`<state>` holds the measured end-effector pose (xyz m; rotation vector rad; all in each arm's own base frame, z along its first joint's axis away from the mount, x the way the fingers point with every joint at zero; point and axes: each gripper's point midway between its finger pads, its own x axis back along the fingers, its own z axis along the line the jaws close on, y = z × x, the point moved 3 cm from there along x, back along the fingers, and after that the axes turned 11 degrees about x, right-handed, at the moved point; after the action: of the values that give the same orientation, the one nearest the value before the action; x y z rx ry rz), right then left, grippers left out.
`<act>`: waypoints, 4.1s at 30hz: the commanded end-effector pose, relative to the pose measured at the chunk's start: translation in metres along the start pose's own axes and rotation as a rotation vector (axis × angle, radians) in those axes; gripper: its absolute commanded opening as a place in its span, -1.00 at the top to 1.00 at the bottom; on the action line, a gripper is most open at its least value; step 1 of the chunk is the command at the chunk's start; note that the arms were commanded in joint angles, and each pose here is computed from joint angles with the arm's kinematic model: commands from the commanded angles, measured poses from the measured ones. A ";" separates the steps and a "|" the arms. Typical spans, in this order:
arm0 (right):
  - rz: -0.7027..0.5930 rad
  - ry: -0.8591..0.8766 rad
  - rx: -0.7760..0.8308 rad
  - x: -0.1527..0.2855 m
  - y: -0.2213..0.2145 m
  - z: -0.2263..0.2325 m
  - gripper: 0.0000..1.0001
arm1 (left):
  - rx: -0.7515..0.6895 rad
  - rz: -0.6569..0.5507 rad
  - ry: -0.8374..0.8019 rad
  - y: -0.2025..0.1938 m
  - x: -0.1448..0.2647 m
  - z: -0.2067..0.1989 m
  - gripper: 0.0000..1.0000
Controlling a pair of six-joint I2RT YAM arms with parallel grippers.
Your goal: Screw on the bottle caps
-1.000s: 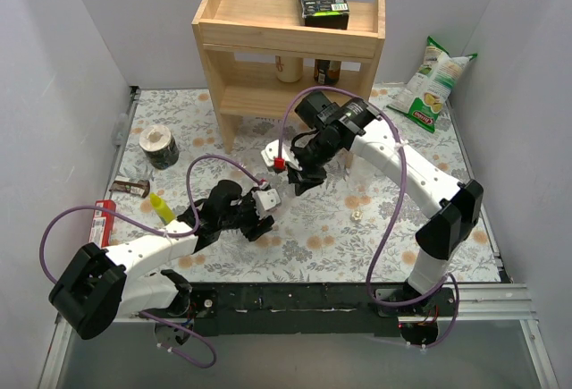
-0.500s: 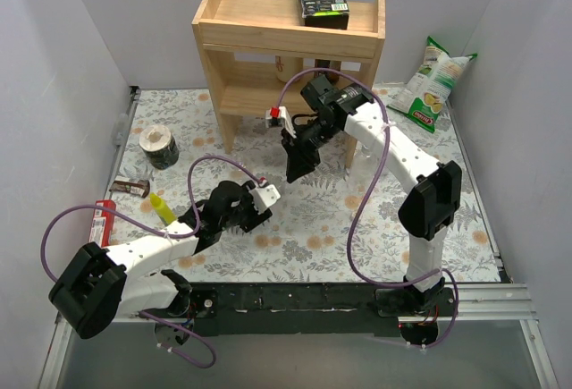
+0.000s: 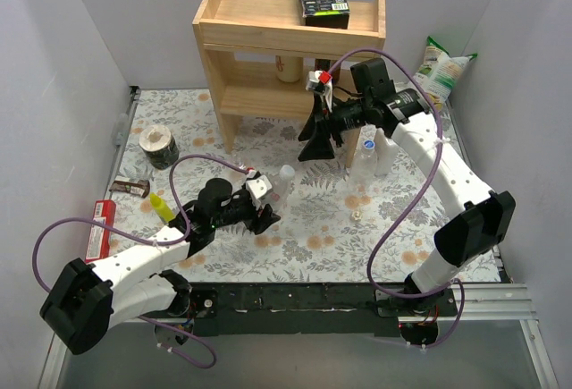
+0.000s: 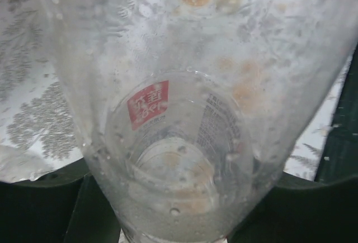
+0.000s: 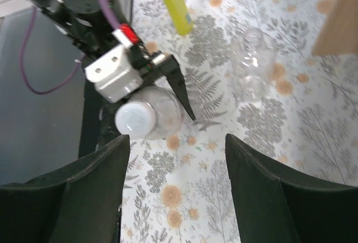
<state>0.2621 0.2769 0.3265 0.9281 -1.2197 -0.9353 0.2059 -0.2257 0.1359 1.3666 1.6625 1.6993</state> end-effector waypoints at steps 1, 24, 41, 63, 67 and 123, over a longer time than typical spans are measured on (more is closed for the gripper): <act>-0.106 0.109 0.055 -0.013 0.015 0.017 -0.51 | 0.082 -0.046 -0.149 0.018 0.000 -0.024 1.00; -0.094 0.080 -0.047 -0.043 -0.003 0.025 0.47 | 0.148 -0.115 -0.079 0.039 -0.012 -0.012 1.00; 0.083 -0.080 -0.020 -0.047 -0.013 0.012 0.88 | 0.322 -0.101 0.210 0.025 -0.026 0.020 -0.26; 0.368 -0.347 0.141 0.024 -0.032 -0.061 0.94 | 0.167 -0.010 0.122 0.008 -0.011 0.012 -0.96; 0.398 -0.377 0.148 0.029 -0.044 -0.069 0.95 | 0.170 -0.018 0.110 0.012 -0.012 0.011 -0.96; 0.353 -0.487 0.106 0.046 -0.080 -0.057 -0.19 | 0.205 0.003 0.033 0.004 -0.018 0.002 -0.96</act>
<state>0.3184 0.2095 0.2464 0.5057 -1.7598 -0.8177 0.2138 -0.2367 0.1220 1.4664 1.9063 1.6193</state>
